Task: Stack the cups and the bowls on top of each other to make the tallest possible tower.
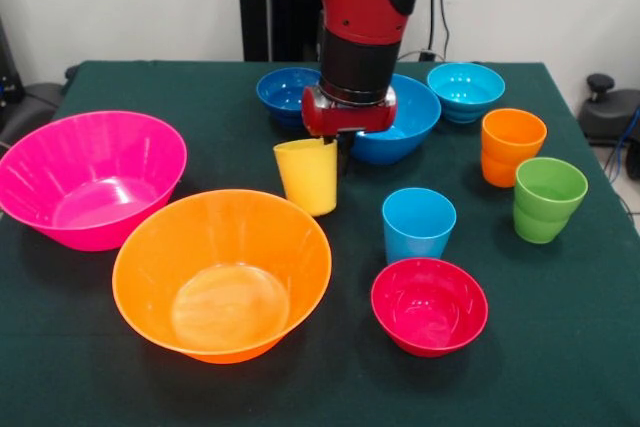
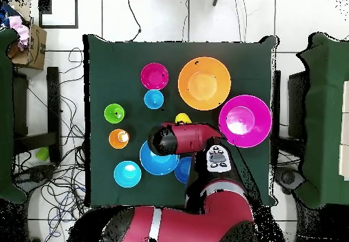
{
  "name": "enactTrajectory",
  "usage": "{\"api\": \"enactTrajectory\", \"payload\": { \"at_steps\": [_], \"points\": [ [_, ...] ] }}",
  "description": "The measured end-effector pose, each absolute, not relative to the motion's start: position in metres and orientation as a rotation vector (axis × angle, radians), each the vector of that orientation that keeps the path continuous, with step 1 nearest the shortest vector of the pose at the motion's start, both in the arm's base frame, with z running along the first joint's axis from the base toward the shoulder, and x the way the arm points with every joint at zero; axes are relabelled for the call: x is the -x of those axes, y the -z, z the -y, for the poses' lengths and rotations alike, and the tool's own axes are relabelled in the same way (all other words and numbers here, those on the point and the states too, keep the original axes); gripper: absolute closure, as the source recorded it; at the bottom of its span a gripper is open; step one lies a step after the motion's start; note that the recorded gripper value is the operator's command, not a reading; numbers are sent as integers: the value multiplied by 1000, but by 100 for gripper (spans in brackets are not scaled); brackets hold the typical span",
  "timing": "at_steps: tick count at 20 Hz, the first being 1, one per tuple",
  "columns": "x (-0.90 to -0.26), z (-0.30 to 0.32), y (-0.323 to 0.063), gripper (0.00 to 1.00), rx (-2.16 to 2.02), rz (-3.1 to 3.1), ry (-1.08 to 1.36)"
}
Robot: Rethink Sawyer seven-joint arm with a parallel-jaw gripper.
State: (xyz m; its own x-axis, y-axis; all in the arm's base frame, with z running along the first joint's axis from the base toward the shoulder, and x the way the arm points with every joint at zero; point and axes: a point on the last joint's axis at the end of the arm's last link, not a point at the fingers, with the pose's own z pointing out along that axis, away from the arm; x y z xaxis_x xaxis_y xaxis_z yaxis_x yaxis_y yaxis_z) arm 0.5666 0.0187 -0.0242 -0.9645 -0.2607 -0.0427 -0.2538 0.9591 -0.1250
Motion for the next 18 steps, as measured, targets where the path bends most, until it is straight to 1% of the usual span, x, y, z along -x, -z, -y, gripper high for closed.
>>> {"api": "enactTrajectory", "payload": {
  "at_steps": [5, 7, 10, 11, 14, 15, 18],
  "points": [
    [-570, -21, 16, 100, 402, -3046, 182],
    [-570, -24, 4, 100, 394, -3057, 177],
    [-568, -26, -23, 100, 371, -3098, 176],
    [-567, -25, -47, 100, 349, -3137, 184],
    [-568, -23, -67, 100, 336, -3164, 196],
    [-569, -21, -83, 100, 328, -3182, 208],
    [-572, -16, -97, 100, 314, -3194, 217]
  ]
}}
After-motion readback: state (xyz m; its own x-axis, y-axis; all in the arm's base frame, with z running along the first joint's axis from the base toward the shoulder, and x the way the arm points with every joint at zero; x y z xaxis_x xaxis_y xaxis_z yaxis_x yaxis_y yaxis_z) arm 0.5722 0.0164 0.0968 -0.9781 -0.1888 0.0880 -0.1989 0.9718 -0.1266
